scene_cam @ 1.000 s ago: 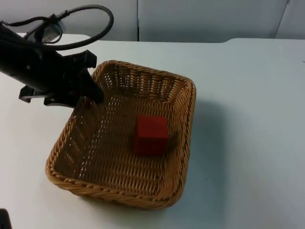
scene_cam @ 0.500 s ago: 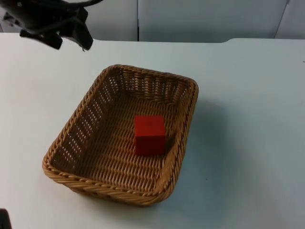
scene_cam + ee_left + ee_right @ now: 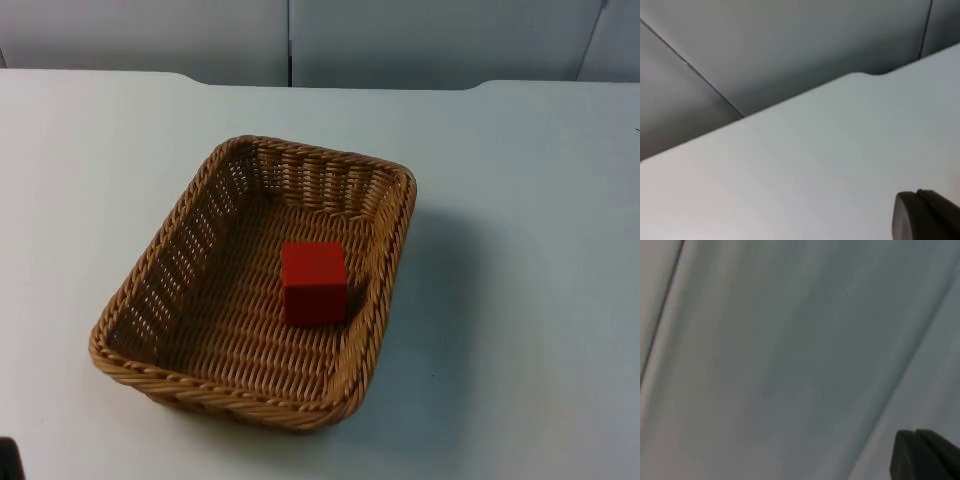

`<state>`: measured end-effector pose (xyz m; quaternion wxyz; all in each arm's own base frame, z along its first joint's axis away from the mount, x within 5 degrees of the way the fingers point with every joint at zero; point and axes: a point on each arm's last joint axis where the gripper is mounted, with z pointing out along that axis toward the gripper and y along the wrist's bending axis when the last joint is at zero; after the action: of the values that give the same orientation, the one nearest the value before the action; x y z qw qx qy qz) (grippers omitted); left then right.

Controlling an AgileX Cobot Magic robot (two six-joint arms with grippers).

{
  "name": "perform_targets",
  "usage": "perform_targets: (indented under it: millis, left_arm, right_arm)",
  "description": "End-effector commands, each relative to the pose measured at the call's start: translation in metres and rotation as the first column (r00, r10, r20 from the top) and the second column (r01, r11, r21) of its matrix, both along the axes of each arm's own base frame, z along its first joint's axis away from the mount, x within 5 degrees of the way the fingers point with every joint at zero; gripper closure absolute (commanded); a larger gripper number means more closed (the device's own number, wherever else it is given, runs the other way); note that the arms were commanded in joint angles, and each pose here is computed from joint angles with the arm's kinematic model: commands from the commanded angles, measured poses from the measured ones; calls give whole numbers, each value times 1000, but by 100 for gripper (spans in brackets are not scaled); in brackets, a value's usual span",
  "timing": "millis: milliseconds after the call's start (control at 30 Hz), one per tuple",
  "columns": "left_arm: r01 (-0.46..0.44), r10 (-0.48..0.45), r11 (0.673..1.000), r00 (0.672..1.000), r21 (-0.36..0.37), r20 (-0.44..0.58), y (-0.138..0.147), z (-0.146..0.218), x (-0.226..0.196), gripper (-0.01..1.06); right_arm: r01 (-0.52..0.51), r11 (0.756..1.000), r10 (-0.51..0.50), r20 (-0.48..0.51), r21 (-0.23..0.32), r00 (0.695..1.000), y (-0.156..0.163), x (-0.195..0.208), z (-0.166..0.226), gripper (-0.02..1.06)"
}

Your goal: Pick up the basket with the left hand and place the cube into the basket with the right hand.

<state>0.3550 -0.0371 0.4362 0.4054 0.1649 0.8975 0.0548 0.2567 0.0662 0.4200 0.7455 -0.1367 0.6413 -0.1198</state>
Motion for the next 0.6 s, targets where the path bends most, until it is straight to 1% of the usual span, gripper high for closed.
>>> perform_targets:
  millis: [0,33,67,100,133,167,200,233,267,300,333,367,400,433,467,500,533,567]
  left_arm:
    - [-23,25,1000,997,-19,69,5,34,-36,105]
    - [-26,30,999,991,-36,128,8,53,-62,105]
    - [-26,30,999,991,-36,128,8,53,-62,105]
    - [-20,30,998,982,-55,184,10,70,-89,105]
    - [-19,35,998,971,-68,239,13,83,-116,105]
    - [-22,44,996,960,-84,275,16,91,-138,105]
    - [-20,50,995,941,-93,334,21,97,-177,105]
    - [-17,50,995,934,-96,353,23,98,-189,105]
    - [-17,50,995,934,-96,353,23,98,-189,105]
    - [-18,66,992,915,-124,398,26,94,-218,105]
    - [-17,71,991,907,-132,414,28,86,-236,105]
    - [-19,76,990,906,-140,417,30,75,-252,105]
    - [-28,84,989,916,-147,393,31,59,-261,105]
    - [-28,84,989,916,-147,393,31,59,-261,105]
    - [-37,94,988,918,-151,385,33,45,-274,105]
    - [-51,102,988,928,-149,358,35,26,-283,105]
    - [-57,103,987,938,-148,331,36,6,-290,105]
    - [-61,103,988,945,-143,311,36,-4,-291,105]
  right_arm:
    - [131,991,-131,-39,-8,991,-21,-21,11,105]
    - [207,978,-209,-95,-24,973,-32,-35,12,105]
    - [207,978,-209,-95,-24,973,-32,-35,12,105]
    - [293,953,-300,-136,-71,944,-44,-49,14,105]
    - [393,911,-408,-147,-122,901,-55,-60,13,105]
    - [512,848,-529,-161,-137,833,-68,-76,16,105]
    - [606,775,-632,-179,-180,754,-79,-92,17,105]
    - [655,720,-693,-195,-230,694,-85,-104,18,105]
    - [655,720,-693,-195,-230,694,-85,-104,18,105]
    - [653,711,-701,-194,-260,686,-86,-112,21,105]
    - [642,728,-684,-182,-241,707,-90,-126,22,105]
    - [631,741,-670,-179,-230,721,-92,-132,20,104]
    - [628,750,-661,-176,-210,730,-95,-139,18,102]
    - [628,750,-661,-176,-210,730,-95,-139,18,102]
    - [626,753,-657,-176,-204,733,-97,-144,13,99]
    - [623,751,-658,-180,-217,731,-99,-147,5,94]
    - [618,748,-661,-186,-244,727,-100,-147,-3,91]
    - [612,743,-664,-190,-271,723,-100,-148,-9,89]
